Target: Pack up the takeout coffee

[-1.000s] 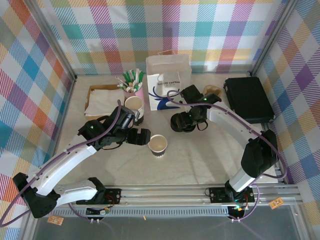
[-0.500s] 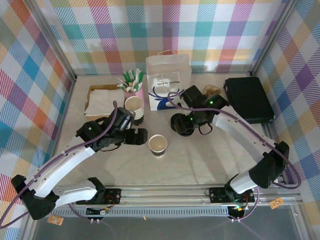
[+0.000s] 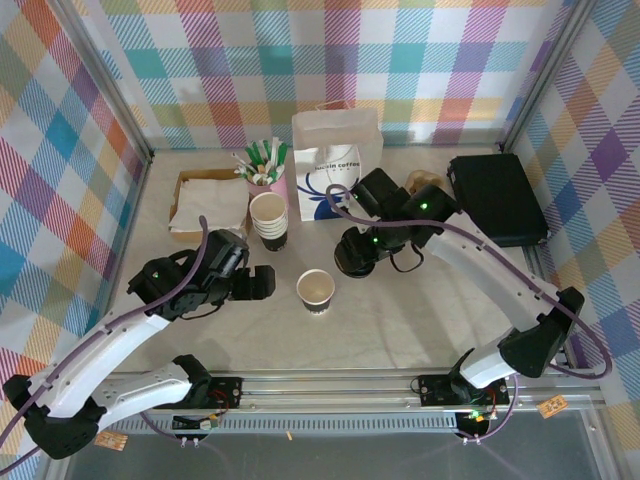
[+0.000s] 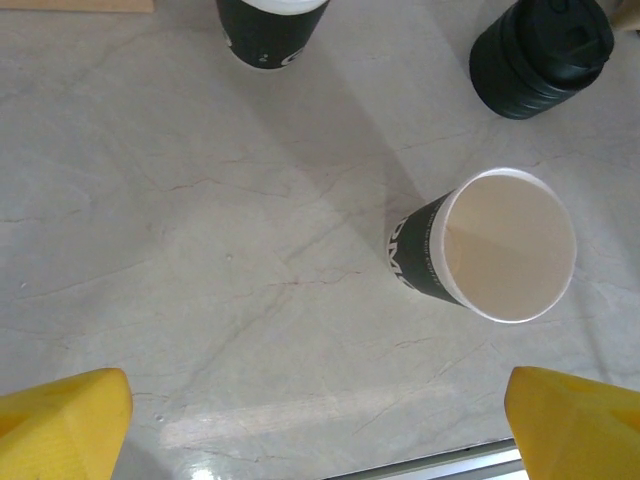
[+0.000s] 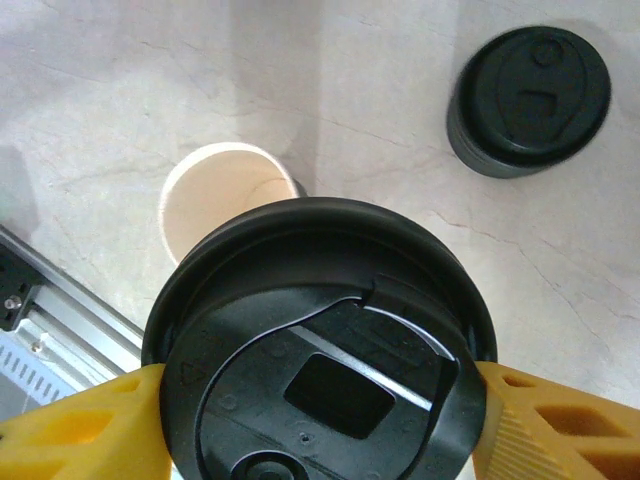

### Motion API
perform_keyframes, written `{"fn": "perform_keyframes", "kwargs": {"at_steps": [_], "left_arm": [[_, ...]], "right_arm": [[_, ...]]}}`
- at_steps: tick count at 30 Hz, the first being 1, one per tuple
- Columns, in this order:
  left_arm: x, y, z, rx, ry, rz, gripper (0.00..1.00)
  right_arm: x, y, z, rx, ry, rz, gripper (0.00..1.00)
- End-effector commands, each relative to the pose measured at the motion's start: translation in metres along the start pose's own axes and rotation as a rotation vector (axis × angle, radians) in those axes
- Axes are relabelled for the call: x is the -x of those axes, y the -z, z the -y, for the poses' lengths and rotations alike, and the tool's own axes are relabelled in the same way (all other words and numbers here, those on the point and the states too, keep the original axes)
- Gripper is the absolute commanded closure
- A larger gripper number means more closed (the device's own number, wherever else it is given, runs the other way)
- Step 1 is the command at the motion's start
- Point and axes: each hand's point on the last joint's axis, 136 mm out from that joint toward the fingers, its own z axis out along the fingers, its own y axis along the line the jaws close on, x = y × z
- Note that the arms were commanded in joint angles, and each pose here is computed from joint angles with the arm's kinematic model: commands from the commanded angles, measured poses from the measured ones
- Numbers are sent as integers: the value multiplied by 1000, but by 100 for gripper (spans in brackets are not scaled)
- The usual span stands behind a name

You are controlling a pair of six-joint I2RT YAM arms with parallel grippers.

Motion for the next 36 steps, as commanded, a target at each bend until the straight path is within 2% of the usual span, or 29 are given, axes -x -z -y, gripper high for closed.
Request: {"fn": "perform_keyframes", "kwargs": {"at_steps": [1,6,12,22,36], "left_arm": [[-5,-1,-10,43,16,1,5],[-8,-2,-15,88,19,-32,5],[-8,-2,-25,120,65,-1,5],[-25,-8,-44,173,100,-9,5],[-42,-4,-57,161,71,-18,5]], "right_arm": [[2,0,-12,21,7,-29,36],[7,-4,-23,36,37,-47,38],[15,-10,-34,-10,103,-56,38],[9,-26,-44,-33,113,-126,38],[1,-65,-64,-61,195,-198,38]]}}
